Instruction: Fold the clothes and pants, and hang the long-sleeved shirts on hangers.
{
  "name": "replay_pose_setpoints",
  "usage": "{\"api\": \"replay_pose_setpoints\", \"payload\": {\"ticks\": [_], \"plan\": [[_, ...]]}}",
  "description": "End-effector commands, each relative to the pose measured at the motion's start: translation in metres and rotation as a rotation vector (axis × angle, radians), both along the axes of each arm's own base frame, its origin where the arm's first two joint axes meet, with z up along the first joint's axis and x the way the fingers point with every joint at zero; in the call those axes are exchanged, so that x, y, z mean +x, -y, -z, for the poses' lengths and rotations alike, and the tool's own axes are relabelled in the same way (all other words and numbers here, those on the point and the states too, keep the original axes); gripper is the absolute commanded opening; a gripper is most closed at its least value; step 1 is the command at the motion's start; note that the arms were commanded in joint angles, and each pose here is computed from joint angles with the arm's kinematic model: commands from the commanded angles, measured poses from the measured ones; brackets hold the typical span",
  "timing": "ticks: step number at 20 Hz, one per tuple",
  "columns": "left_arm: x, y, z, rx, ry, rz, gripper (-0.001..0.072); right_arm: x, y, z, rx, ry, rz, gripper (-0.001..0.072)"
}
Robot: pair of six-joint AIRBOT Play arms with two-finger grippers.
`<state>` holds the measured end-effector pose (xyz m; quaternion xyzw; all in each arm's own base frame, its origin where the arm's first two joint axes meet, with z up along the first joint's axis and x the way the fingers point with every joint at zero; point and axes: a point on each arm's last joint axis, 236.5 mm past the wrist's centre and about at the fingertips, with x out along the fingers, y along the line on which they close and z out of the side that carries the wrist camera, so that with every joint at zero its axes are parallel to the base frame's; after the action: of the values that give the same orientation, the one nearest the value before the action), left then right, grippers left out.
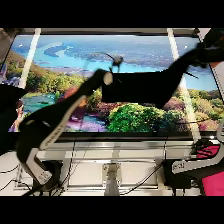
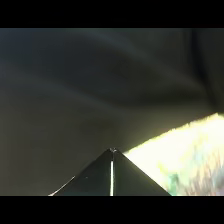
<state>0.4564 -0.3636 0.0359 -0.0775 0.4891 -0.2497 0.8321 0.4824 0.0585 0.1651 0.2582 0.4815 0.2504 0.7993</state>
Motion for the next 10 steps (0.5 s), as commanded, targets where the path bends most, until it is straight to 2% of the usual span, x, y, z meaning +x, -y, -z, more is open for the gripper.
{"api": "replay_pose_setpoints", "payload": {"ticks": [1, 3, 4, 6, 8, 10], "plan": [[0.041, -0.097, -0.088, 0.003, 0.161, -0.15, 0.0007, -0.001, -0.151, 0.023, -0.013, 0.031, -0.228, 0.0011], [0.054, -0.147, -0.127, -0.021, 0.222, -0.244, 0.0007, -0.027, -0.246, 0.075, -0.027, -0.03, -0.386, 0.0015], [0.058, -0.169, -0.14, -0.028, 0.245, -0.285, 0.0007, -0.044, -0.283, 0.104, -0.044, -0.067, -0.453, 0.0047], [0.06, -0.196, -0.155, -0.049, 0.254, -0.338, 0.0007, -0.077, -0.327, 0.154, -0.115, -0.128, -0.551, 0.0602], [0.058, -0.208, -0.158, -0.052, 0.244, -0.356, 0.0007, -0.082, -0.323, 0.173, -0.238, -0.13, -0.563, 0.0583], [0.058, -0.209, -0.158, -0.044, 0.247, -0.349, 0.0006, -0.064, -0.295, 0.163, -0.334, -0.12, -0.519, 0.0442]]}}
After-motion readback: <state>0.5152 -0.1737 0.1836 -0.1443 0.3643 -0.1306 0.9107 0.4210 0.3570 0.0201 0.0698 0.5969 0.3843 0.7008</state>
